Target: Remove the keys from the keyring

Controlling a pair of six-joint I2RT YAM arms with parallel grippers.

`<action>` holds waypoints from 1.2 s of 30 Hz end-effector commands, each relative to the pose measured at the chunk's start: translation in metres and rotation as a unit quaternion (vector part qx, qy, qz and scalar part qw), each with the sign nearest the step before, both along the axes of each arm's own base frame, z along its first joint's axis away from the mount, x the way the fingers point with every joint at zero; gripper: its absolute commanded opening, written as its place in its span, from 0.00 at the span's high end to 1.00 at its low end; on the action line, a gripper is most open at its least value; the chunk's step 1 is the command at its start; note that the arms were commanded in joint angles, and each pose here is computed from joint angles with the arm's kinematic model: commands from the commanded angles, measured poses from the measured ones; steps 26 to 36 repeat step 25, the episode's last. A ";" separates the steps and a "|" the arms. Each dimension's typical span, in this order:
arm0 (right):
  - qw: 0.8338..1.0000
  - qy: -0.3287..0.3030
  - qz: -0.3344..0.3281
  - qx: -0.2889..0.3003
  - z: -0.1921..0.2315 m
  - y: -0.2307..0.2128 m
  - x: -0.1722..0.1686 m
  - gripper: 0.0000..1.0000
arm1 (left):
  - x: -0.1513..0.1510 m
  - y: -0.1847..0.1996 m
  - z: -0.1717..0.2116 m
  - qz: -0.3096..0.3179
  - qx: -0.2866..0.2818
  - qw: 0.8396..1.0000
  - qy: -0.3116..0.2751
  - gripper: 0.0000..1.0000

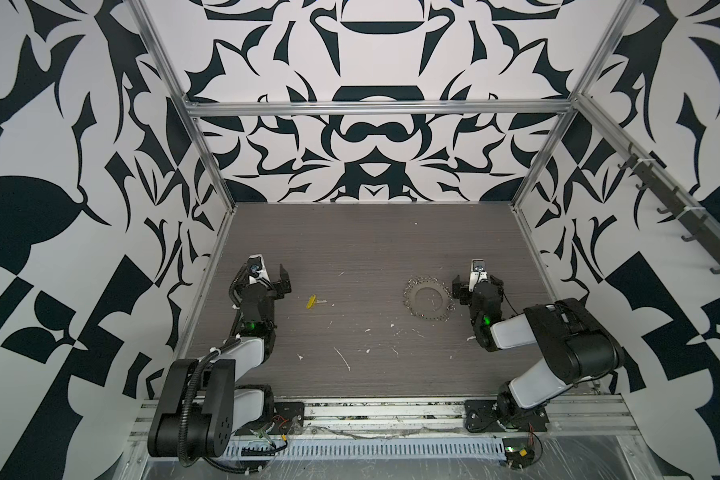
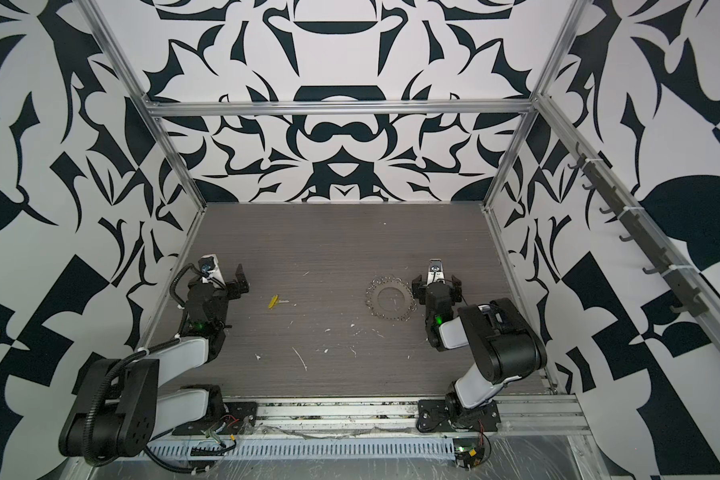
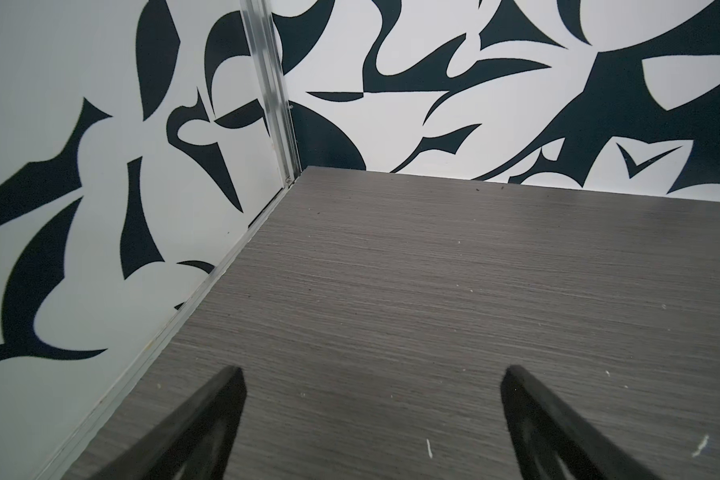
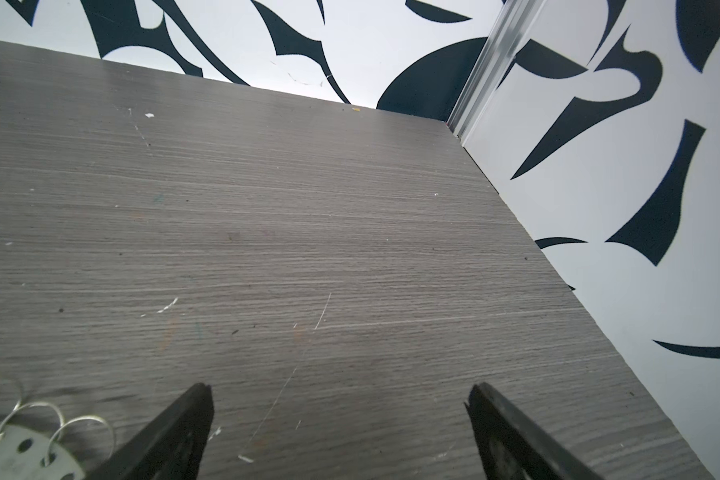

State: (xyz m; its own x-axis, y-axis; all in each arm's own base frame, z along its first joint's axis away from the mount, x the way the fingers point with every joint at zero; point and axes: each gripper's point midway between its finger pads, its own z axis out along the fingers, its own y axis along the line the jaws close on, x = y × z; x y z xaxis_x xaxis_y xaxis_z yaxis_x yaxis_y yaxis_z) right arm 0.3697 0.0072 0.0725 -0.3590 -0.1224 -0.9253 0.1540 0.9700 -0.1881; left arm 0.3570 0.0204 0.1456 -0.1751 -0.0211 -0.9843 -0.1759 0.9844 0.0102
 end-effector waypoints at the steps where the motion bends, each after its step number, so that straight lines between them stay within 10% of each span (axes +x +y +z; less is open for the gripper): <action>1: 0.999 -0.027 -0.017 0.006 0.017 -0.005 0.007 0.00 | -0.003 -0.001 -0.012 -0.007 -0.008 1.000 -0.020 0.01; 10: 0.999 -0.027 -0.018 0.007 0.017 -0.005 0.008 0.00 | 0.026 0.001 -0.053 -0.003 -0.005 0.998 0.064 0.01; 36: 1.000 -0.020 -0.016 0.014 0.016 -0.006 0.010 0.00 | 0.034 0.015 -0.052 0.018 -0.023 0.998 0.063 0.01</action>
